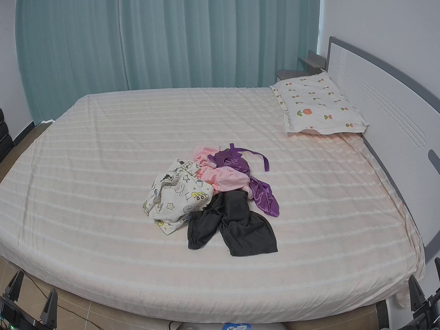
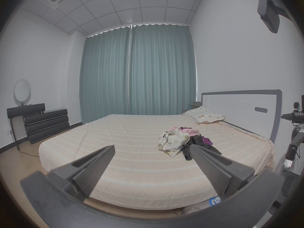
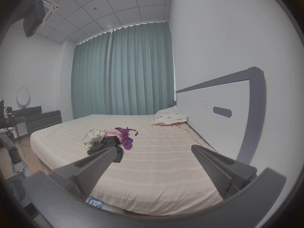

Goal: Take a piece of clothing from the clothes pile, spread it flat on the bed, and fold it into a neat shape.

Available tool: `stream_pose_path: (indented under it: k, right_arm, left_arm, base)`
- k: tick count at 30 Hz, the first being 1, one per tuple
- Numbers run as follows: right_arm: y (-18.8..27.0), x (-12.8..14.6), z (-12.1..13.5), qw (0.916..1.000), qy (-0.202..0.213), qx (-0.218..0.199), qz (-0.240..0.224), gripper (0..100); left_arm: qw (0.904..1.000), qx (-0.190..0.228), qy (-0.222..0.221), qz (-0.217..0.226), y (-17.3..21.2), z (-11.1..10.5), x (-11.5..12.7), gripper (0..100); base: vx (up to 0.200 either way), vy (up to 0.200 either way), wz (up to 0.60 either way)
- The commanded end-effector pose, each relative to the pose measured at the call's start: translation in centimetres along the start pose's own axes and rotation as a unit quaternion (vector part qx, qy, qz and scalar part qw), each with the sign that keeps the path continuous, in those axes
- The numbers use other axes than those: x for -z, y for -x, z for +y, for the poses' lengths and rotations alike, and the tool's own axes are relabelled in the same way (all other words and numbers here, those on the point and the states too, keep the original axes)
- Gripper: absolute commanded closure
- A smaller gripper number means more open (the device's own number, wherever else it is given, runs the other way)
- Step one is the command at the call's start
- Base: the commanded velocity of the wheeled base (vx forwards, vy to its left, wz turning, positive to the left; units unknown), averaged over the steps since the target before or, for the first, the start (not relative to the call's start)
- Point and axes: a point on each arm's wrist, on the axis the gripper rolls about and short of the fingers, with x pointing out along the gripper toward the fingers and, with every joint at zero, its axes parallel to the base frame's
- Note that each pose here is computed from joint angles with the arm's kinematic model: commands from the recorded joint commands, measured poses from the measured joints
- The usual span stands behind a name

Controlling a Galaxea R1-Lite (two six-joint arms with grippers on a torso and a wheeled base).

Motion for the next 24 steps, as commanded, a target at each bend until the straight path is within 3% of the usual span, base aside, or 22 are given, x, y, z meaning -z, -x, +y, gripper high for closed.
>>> stream_pose_path:
  k: [1, 24]
  right_arm:
    - [-0.01, 0.53, 0.0, 1.0, 0.0, 0.0, 0.001, 0]
    - [-0.01, 0.57, -0.01, 1.0, 0.009, 0.001, 0.003, 0]
  left_arm:
    - [1.0, 0.0, 0.0, 0.002, -0.02, 0.0, 0.53, 0]
    - [1.0, 0.0, -0.001, 0.001, -0.02, 0.0, 0.51, 0]
  base:
    - [0.0, 0.0, 0.0]
    - [0.0, 0.0, 0.0]
